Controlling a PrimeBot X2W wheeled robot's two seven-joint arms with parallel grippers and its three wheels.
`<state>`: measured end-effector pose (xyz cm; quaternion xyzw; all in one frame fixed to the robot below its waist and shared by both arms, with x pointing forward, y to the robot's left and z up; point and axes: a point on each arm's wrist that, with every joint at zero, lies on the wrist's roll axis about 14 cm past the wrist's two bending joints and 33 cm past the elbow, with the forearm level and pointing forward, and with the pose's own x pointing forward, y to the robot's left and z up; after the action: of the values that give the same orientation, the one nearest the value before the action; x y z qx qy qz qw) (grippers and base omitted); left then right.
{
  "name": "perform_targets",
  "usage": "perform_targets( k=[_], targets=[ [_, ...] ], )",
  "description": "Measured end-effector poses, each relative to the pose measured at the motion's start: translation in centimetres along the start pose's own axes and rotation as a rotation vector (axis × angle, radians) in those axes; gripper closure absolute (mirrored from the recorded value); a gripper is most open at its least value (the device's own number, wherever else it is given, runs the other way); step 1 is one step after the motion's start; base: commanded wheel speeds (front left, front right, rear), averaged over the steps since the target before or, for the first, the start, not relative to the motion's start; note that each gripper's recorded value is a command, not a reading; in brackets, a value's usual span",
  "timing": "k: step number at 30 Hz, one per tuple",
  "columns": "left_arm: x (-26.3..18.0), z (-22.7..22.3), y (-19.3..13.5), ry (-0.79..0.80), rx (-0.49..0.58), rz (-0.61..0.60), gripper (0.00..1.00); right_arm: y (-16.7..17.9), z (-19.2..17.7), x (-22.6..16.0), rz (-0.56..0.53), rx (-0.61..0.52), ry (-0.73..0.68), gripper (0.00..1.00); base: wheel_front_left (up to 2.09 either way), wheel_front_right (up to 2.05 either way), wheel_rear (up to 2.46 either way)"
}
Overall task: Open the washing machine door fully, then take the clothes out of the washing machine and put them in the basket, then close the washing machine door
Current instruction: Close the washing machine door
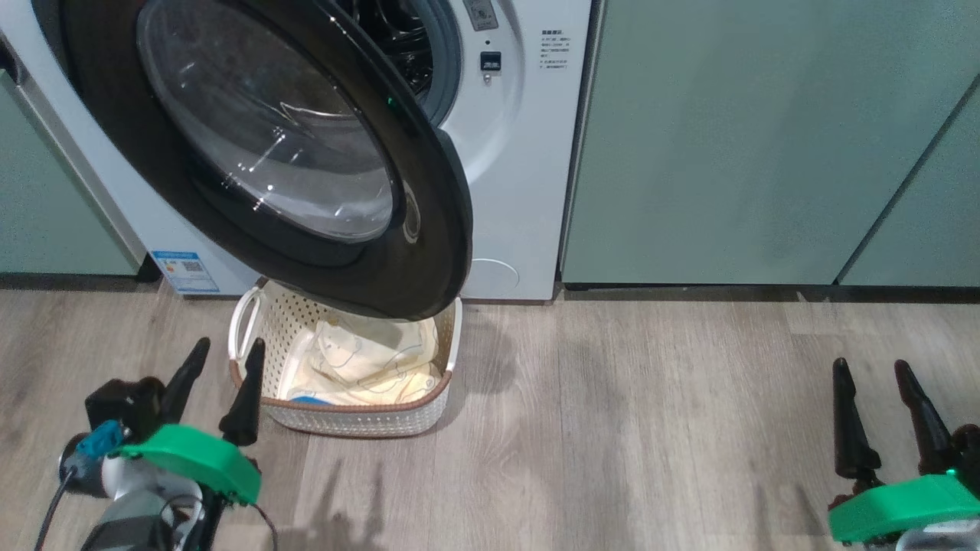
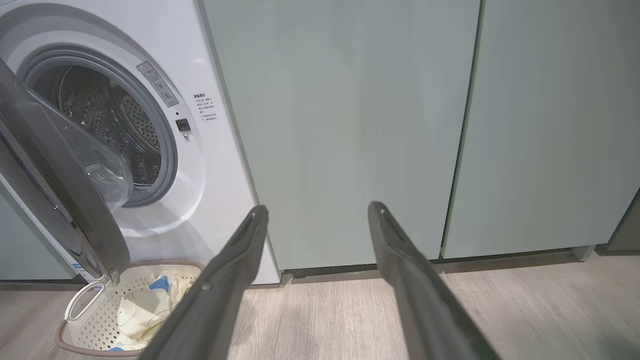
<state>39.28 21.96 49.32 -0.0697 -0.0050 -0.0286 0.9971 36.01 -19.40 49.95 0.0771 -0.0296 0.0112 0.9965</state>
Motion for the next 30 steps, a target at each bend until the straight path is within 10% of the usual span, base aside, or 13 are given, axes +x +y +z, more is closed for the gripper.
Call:
perform_targets(
  k=[23,25,26,30],
  targets=[
    [-1.2,-0.5,2.0,0.011,-0.011,0.076,0.00,1.7,-0.5,0.8,0.057,0.006,0.016,0.00,0.00,0.00,0.00],
    [-1.3,-0.5,2.1,0.011,-0.011,0.078,0.00,1.6,-0.5,0.9,0.051,0.033,0.012,0.82,0.00,0.00,0.00],
    [-1.4,-0.5,2.2,0.011,-0.011,0.080,0.00,1.5,-0.4,0.9,0.046,0.047,0.008,1.00,0.00,0.00,0.00],
    [-1.8,-0.8,2.4,0.019,-0.010,0.093,0.00,1.6,1.0,1.7,0.051,0.079,-0.034,1.00,0.00,0.00,0.00]
  ],
)
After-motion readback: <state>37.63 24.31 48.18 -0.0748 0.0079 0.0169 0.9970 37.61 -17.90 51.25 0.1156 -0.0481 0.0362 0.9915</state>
